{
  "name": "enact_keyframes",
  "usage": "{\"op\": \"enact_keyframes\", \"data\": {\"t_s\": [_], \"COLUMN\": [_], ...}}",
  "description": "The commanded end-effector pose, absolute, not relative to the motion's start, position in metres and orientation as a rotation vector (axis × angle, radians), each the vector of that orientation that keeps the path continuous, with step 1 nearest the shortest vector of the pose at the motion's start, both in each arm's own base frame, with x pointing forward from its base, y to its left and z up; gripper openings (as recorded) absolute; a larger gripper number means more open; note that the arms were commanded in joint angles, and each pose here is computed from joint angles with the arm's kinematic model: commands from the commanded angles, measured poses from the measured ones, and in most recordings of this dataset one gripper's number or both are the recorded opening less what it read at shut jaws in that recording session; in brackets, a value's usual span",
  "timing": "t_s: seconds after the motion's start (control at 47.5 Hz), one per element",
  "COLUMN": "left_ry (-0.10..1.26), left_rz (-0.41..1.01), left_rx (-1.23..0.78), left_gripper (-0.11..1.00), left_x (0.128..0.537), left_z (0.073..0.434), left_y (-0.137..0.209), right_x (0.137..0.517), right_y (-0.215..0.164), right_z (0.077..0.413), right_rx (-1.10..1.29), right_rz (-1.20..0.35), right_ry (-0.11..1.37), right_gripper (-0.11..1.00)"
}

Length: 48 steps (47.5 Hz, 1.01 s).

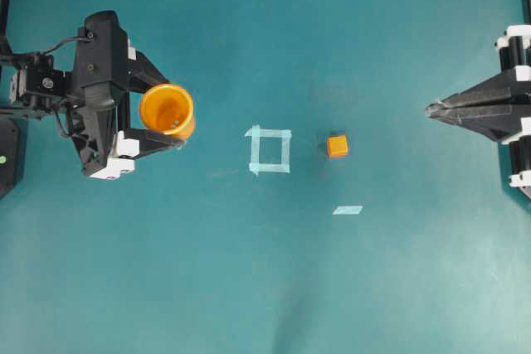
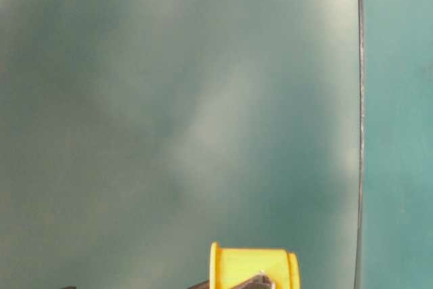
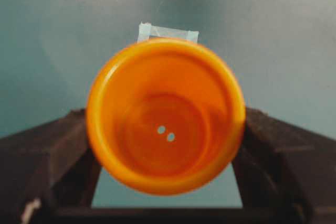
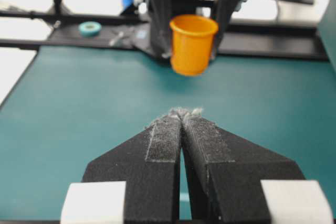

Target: Lift the orange cup with left arm.

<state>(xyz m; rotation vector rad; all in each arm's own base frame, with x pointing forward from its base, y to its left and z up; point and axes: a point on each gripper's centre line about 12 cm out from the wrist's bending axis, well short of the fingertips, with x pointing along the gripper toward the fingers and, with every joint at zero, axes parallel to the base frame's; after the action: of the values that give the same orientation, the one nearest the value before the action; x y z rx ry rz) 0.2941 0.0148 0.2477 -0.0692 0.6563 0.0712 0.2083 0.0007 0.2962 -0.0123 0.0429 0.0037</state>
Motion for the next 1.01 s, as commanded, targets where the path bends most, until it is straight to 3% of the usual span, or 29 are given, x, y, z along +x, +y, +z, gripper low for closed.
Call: {"op": "enact_keyframes", "data": {"t_s": [0.0, 0.989], "left_ry": [0.612, 0.609], "left_rz": [0.070, 0.070], "left_rx": [-0.065, -0.067], "left_gripper": [0.69, 0.69], "left_x": [0.2969, 0.2971], "left_z": [0.2617, 0.2619], "left_y": [0.0150, 0.0149], "right_x": [0.2101, 0.2101], "right_y": [0.0010, 0.0010], "right_z": [0.3083, 0.3063], "right_rx": [-0.015, -0.015], "right_rz": [0.005, 0.005], "right_ry": [0.012, 0.029], "right_gripper": [0.00, 0.00]}}
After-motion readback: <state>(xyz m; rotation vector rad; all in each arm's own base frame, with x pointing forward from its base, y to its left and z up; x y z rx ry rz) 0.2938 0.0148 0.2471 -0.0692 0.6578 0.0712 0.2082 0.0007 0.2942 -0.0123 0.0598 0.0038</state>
